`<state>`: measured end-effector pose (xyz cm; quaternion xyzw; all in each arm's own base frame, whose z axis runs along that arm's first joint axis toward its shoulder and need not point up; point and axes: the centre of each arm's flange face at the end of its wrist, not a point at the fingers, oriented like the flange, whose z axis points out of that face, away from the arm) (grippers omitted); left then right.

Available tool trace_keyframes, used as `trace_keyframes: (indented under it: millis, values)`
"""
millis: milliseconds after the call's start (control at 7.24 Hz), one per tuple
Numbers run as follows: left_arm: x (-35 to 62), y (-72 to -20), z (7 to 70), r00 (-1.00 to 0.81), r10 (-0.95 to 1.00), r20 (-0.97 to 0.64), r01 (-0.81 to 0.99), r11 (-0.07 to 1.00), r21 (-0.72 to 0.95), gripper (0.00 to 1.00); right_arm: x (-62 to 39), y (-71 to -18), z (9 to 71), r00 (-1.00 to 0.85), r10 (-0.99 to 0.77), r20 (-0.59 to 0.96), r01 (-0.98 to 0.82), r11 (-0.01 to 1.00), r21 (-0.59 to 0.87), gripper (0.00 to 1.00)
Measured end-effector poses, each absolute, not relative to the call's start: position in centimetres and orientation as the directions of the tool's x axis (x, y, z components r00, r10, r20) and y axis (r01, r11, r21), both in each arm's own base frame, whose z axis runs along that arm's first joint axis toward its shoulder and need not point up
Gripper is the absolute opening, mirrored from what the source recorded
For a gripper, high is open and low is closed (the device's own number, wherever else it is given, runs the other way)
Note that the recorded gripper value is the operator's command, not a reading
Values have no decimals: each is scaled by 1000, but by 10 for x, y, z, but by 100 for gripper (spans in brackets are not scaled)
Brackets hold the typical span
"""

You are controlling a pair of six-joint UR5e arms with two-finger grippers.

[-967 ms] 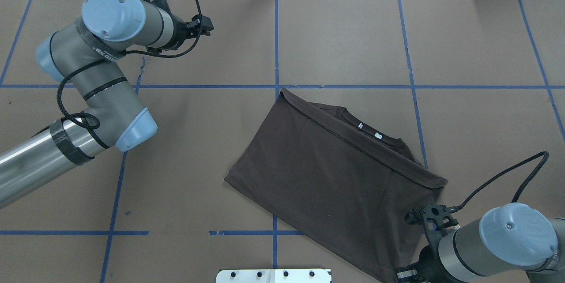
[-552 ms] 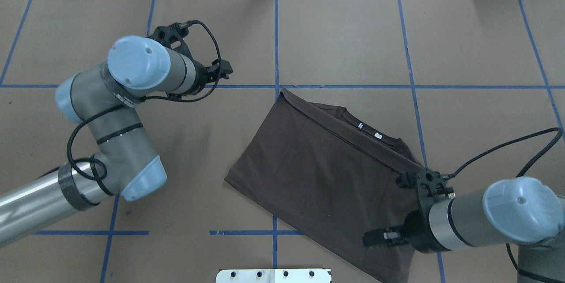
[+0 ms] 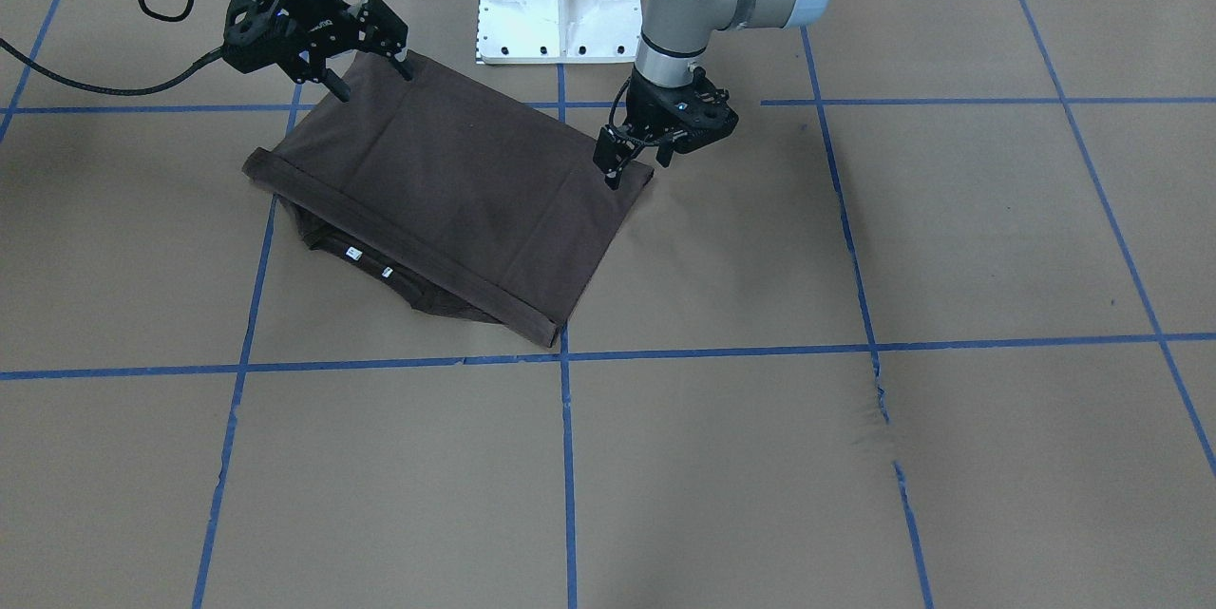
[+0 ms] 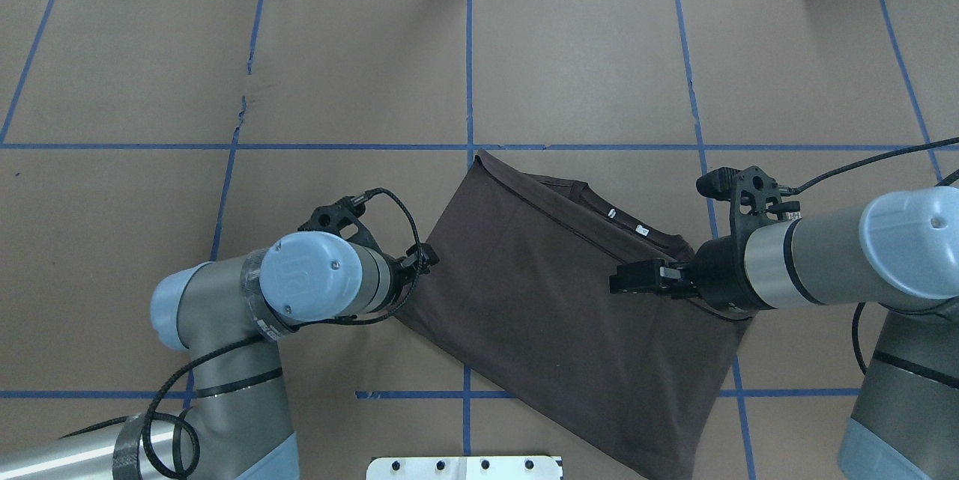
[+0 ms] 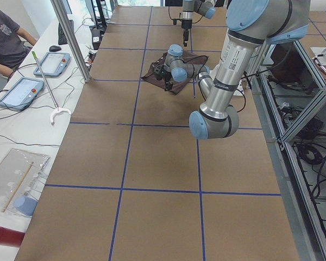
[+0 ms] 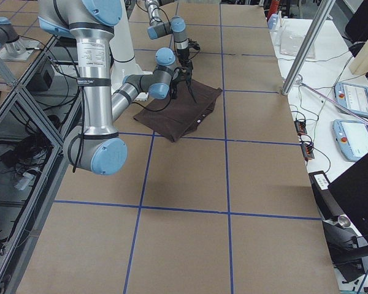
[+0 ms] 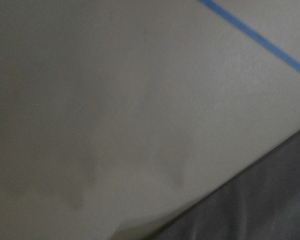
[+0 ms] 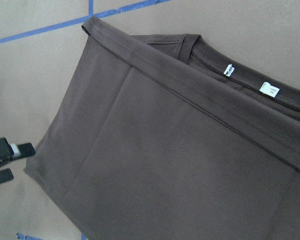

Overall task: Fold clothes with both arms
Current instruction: 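Lower the left gripper to the shirt's near edge while the right gripper holds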

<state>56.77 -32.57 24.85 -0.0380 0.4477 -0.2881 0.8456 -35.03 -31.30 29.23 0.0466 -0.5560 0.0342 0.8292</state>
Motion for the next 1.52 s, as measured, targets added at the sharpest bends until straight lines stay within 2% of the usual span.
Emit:
trace_keyframes:
  millis: [276, 414, 552, 690, 829, 1519]
  values:
    - [579, -313, 256, 451, -529, -719, 460, 828, -321, 76, -351, -321, 288, 373, 5, 928, -121, 992, 44, 100]
    - [581, -313, 259, 453, -530, -717, 466, 826, -316, 64, -351, -321, 287, 371, 4, 929, -122, 991, 45, 100]
    - [581, -314, 261, 455, -532, -714, 471, 824, -313, 44, -351, -322, 285, 368, 3, 930, -123, 991, 46, 100]
    - [580, -317, 263, 455, -534, -712, 476, 822, -312, 13, -351, -322, 285, 367, 2, 930, -123, 991, 46, 100]
    - [579, -320, 265, 454, -536, -711, 484, 819, -308, 0, -352, -323, 285, 367, 2, 930, -123, 991, 46, 100]
    - [571, -334, 267, 465, -535, -706, 510, 813, -281, 0, -353, -323, 286, 370, 4, 929, -123, 991, 45, 100]
